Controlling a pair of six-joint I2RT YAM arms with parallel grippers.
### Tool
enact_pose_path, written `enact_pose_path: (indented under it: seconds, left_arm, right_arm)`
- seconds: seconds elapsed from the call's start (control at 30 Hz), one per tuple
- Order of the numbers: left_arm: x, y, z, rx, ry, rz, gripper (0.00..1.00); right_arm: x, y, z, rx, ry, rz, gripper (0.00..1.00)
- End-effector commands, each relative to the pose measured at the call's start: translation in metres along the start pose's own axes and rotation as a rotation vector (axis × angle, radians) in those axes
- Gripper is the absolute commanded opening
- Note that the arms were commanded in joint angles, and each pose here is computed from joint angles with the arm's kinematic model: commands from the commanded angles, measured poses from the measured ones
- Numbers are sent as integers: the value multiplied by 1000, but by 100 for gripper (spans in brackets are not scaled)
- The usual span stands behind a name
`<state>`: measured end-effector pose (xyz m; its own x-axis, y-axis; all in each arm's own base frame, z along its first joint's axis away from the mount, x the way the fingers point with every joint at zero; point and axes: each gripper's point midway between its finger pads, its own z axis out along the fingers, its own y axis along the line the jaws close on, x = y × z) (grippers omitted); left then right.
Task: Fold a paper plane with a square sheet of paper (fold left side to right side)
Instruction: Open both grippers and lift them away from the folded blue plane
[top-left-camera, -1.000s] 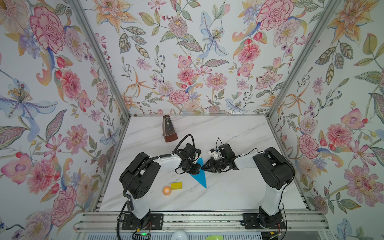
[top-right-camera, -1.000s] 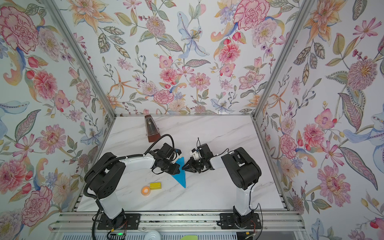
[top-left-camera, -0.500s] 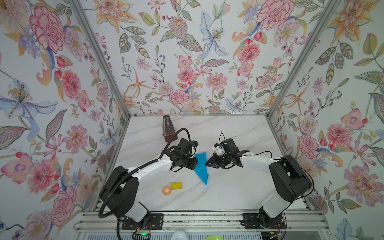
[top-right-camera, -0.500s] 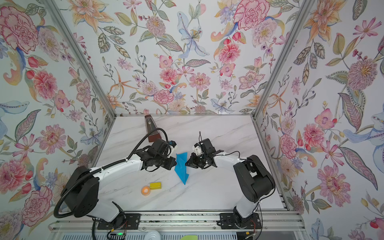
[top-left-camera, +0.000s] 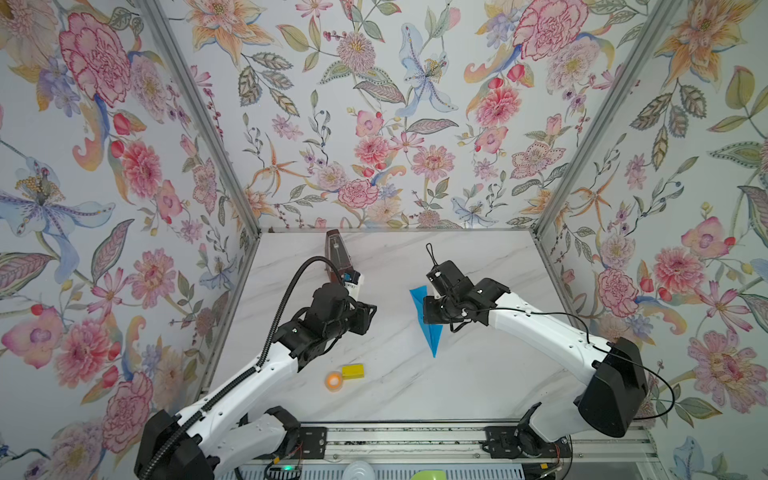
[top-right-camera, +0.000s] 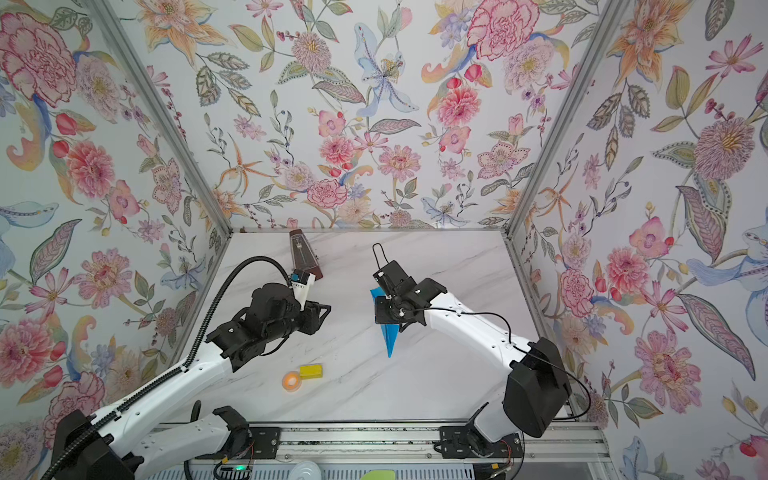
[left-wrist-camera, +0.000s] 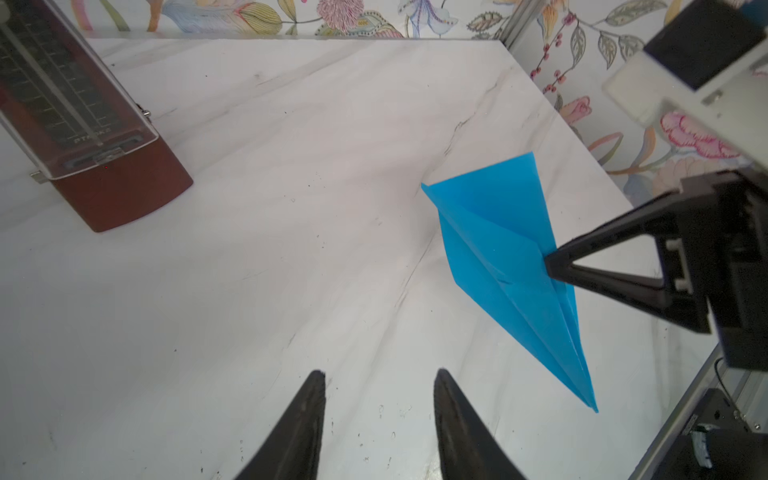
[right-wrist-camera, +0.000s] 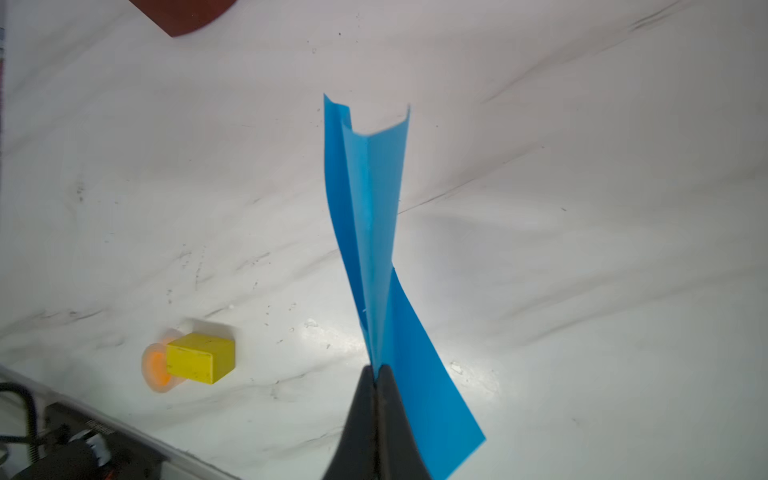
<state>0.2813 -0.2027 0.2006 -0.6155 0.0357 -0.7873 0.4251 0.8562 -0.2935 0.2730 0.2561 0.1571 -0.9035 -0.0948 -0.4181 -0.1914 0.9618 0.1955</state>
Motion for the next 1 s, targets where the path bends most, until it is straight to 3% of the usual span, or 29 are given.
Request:
enact_pose_path:
  seconds: [0.0,0.1,0.2,0.37,0.47,0.63,0.87,0.97]
  left_arm:
    - [0,13,0,-10,-43,-84,49]
    - [12,27,1,-46,-33,-139,50]
    - [28,42,1,-90,-12,-192,50]
    - [50,48,6,-89,34,-240,52]
    - [61,36,15,-13,74,-263,52]
    - [75,13,36,105,138,-306,49]
    - [110,-17,73,112,308,-280,26]
    - [130,-16,89,89,373,-298,8]
  right_arm:
    - [19,-26,14,314,31,-72,0]
    - [30,-8,32,397,56,-131,0]
    - [45,24,57,362,120,-163,6]
    - [53,75,66,133,193,-152,30]
    - [50,85,57,-15,199,-106,34]
    - [46,66,41,-140,188,-24,34]
    - [68,-5,51,-132,223,115,23]
    - [87,-25,62,-124,267,137,17]
